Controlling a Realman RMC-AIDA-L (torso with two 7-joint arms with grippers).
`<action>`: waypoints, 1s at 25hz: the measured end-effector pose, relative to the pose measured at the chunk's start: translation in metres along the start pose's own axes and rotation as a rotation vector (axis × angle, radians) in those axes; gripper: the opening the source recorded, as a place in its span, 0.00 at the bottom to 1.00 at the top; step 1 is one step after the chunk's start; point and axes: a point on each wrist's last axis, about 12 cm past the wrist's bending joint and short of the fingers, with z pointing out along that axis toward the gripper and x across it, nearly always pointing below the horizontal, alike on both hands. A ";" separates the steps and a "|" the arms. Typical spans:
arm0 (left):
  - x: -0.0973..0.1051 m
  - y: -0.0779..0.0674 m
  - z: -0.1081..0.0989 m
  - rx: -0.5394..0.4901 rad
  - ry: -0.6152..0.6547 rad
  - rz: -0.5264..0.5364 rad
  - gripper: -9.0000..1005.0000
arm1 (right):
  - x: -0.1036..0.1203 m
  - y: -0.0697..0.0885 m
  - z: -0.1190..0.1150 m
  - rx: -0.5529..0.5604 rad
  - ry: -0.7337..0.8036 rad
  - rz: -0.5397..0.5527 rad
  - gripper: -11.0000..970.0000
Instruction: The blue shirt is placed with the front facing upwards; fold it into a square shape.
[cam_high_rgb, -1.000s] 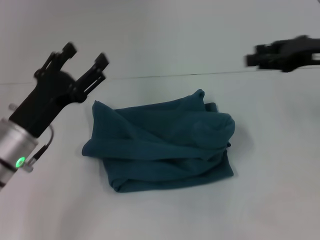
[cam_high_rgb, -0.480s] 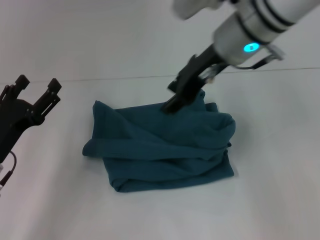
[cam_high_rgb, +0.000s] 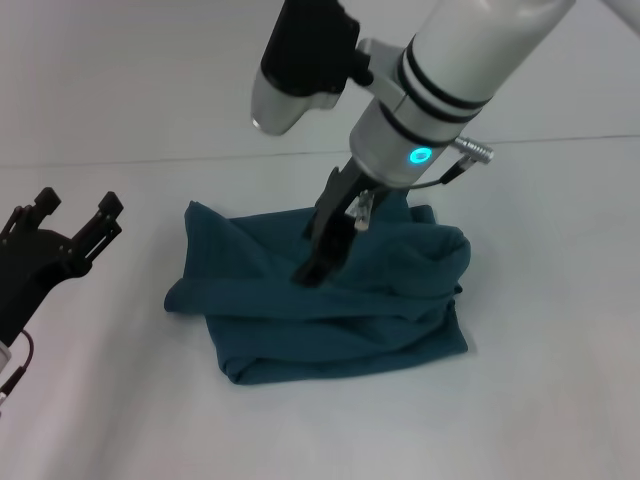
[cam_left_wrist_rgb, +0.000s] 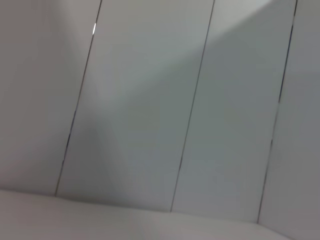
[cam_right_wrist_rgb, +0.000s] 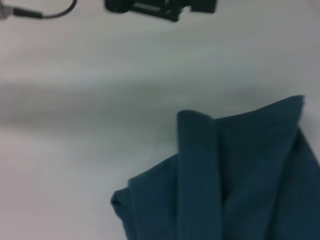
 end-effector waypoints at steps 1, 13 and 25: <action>0.001 0.001 -0.001 -0.005 0.007 0.000 0.88 | 0.000 0.002 0.004 -0.005 0.001 -0.003 0.60; 0.008 -0.002 -0.004 0.008 0.039 -0.010 0.88 | 0.006 0.016 0.043 0.021 0.037 -0.055 0.55; 0.010 -0.005 -0.003 0.016 0.046 -0.015 0.88 | 0.010 0.019 0.056 0.046 0.019 -0.036 0.47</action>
